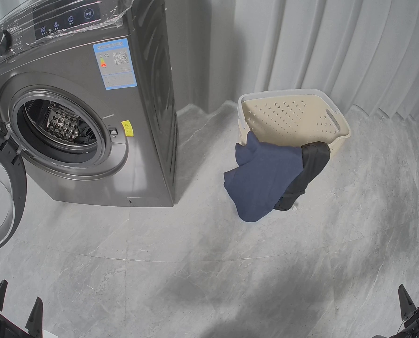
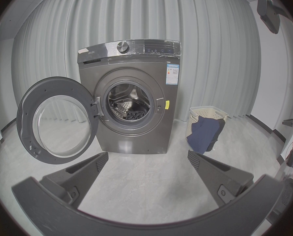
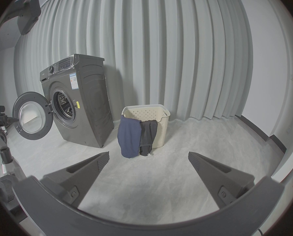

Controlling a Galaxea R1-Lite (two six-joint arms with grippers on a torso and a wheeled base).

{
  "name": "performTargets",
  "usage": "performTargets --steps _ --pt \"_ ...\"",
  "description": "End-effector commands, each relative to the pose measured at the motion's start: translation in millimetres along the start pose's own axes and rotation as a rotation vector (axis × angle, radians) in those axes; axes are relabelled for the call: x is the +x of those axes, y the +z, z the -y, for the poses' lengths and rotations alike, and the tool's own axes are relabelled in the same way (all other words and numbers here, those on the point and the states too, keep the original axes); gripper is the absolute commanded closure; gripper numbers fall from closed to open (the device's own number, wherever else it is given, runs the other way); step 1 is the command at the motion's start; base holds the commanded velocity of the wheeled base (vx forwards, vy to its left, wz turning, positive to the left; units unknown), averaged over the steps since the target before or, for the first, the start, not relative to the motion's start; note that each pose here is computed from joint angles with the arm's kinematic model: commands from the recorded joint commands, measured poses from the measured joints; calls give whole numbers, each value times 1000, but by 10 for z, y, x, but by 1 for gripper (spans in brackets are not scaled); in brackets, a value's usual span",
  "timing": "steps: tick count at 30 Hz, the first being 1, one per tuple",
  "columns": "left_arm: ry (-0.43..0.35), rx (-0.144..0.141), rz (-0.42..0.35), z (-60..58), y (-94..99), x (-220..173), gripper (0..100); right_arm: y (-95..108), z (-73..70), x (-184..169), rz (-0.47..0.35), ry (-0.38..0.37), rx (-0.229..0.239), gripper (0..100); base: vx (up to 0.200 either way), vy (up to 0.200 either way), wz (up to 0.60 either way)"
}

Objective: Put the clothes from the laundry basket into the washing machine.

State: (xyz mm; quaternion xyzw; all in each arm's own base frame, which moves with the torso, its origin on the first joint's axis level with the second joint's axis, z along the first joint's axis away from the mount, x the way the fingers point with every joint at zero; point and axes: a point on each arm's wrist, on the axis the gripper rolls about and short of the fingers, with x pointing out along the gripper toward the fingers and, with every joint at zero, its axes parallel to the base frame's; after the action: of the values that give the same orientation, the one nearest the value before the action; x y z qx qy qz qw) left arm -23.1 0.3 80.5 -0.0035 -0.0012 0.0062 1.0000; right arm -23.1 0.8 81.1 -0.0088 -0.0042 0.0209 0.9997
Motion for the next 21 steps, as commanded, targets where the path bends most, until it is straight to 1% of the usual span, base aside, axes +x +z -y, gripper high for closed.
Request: performTargets --steps 1,3,10,21 --pt "0 -7 -8 0 -46 6 0 -49 -1 12 -16 0 4 0 0 0 0" --pt "3 -11 -8 -1 -46 6 0 -49 -1 12 -16 0 4 0 0 0 0" --pt "15 -14 -7 -4 -44 6 0 -48 -1 13 -17 0 4 0 0 0 0" --pt "17 -16 -7 -4 -44 6 0 -47 -1 13 -16 -3 4 0 0 -200 0"
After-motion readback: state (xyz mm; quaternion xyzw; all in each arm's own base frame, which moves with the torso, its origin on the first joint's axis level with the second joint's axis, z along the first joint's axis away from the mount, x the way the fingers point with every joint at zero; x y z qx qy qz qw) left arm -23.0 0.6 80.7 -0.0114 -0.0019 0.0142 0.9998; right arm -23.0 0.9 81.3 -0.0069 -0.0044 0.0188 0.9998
